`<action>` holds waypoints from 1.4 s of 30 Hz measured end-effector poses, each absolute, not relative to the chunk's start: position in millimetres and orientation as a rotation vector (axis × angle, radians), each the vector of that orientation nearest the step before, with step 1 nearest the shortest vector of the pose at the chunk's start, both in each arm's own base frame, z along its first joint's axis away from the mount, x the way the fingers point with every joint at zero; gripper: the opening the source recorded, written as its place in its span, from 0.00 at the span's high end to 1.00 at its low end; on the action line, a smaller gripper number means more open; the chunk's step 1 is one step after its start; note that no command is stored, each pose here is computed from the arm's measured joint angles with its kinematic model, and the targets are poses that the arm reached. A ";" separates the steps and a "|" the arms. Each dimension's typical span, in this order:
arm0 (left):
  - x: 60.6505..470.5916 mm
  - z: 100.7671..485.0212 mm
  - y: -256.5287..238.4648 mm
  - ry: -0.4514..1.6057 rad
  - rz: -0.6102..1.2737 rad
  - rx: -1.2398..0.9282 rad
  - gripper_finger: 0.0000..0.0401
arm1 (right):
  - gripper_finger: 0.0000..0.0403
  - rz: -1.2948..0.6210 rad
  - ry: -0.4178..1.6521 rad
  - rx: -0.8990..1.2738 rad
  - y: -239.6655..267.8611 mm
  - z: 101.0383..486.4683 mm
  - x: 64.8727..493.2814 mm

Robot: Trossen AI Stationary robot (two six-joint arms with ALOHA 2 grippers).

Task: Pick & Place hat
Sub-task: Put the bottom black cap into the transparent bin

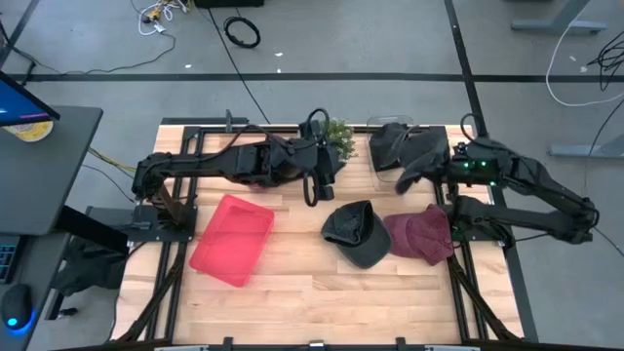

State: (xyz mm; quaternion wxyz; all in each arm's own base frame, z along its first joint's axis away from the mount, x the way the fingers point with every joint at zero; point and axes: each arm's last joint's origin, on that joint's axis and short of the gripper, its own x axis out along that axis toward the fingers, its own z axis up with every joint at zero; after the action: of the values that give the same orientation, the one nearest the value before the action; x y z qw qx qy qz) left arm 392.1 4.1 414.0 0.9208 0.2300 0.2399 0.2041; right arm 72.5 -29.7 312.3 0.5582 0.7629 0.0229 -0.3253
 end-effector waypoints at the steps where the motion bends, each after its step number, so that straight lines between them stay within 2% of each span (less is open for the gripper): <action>1: 392.2 413.8 3.4 0.492 0.414 0.472 0.43 | 0.99 -0.745 0.023 1.809 -31.4 309.4 75.5; 7: 392.2 413.8 -0.7 0.484 0.400 0.454 0.43 | 0.99 -0.589 -0.159 1.880 -43.8 289.4 95.5; 18: 392.1 413.6 -1.0 0.487 0.398 0.455 0.43 | 0.98 -0.517 -0.230 2.006 -57.8 236.6 109.6; 29: 392.1 413.7 -0.7 0.485 0.400 0.448 0.43 | 0.98 -0.466 -0.348 1.995 -65.0 241.0 106.5; 34: 392.3 413.7 0.4 0.485 0.402 0.447 0.43 | 0.98 -0.492 -0.345 2.003 -64.5 239.2 102.1; 42: 392.3 413.9 0.4 0.482 0.403 0.446 0.43 | 0.98 -0.659 -0.314 2.045 -65.0 226.3 93.0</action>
State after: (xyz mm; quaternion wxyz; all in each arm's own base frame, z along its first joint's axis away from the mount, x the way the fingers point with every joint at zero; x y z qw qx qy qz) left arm 392.3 0.4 413.9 0.9267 0.2177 0.2351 0.1966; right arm 93.0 -65.0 226.3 0.4662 0.8332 -0.1278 -0.2684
